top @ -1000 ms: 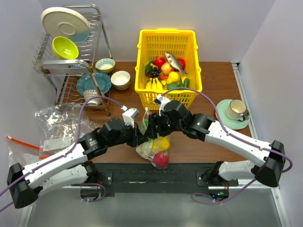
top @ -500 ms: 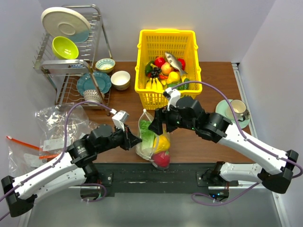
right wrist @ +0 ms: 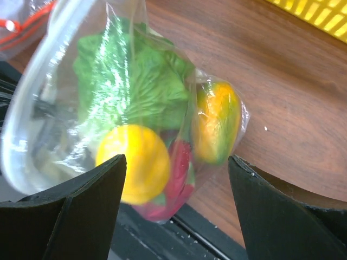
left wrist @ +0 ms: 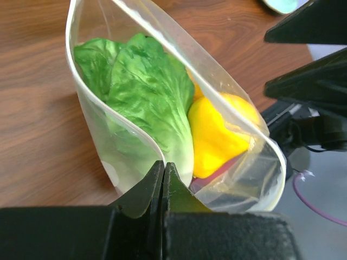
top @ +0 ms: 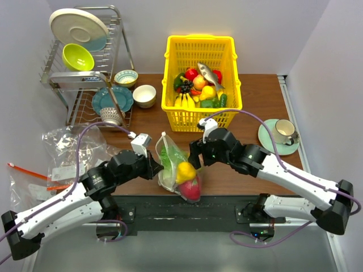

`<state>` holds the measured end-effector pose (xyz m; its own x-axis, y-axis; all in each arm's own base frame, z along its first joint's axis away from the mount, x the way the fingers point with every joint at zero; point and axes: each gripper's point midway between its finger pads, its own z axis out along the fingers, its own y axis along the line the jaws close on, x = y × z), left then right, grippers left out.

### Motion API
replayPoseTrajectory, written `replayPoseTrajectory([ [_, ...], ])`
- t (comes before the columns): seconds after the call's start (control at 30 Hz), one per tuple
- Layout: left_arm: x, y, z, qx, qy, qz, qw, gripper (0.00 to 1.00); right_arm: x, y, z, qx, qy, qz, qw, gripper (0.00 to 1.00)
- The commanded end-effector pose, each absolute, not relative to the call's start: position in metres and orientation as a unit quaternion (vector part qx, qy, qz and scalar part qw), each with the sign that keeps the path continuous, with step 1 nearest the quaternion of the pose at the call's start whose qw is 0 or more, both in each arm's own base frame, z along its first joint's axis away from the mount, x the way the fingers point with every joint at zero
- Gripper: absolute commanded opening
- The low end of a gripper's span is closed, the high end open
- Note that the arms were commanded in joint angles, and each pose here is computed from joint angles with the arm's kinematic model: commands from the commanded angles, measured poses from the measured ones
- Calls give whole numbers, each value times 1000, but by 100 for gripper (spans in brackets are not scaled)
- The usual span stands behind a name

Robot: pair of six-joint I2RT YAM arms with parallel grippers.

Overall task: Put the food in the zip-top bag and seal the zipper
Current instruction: Zip the zipper food storage bag at the center of the board.

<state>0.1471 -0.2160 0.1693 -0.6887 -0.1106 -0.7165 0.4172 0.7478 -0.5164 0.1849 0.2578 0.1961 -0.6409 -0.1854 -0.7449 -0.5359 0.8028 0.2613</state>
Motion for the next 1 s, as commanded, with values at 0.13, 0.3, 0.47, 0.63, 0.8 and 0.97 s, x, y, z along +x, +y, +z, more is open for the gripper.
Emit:
replayPoseTrajectory([
  [0.13, 177, -233, 224, 138, 813, -328, 460, 0, 192, 307, 180, -225, 842, 315, 375, 77],
  [0.3, 184, -255, 246, 199, 783, -340, 481, 0, 189, 319, 191, -218, 816, 363, 393, 77],
  [0.47, 193, -268, 260, 250, 765, -326, 496, 0, 197, 305, 197, -197, 808, 348, 433, 80],
  [0.63, 202, -282, 266, 284, 757, -313, 499, 0, 212, 263, 214, -181, 794, 288, 504, 81],
  [0.8, 207, -284, 259, 288, 763, -300, 494, 0, 229, 219, 222, -152, 787, 289, 524, 82],
  [0.97, 210, -283, 254, 292, 767, -287, 494, 0, 228, 201, 227, -146, 754, 333, 547, 82],
])
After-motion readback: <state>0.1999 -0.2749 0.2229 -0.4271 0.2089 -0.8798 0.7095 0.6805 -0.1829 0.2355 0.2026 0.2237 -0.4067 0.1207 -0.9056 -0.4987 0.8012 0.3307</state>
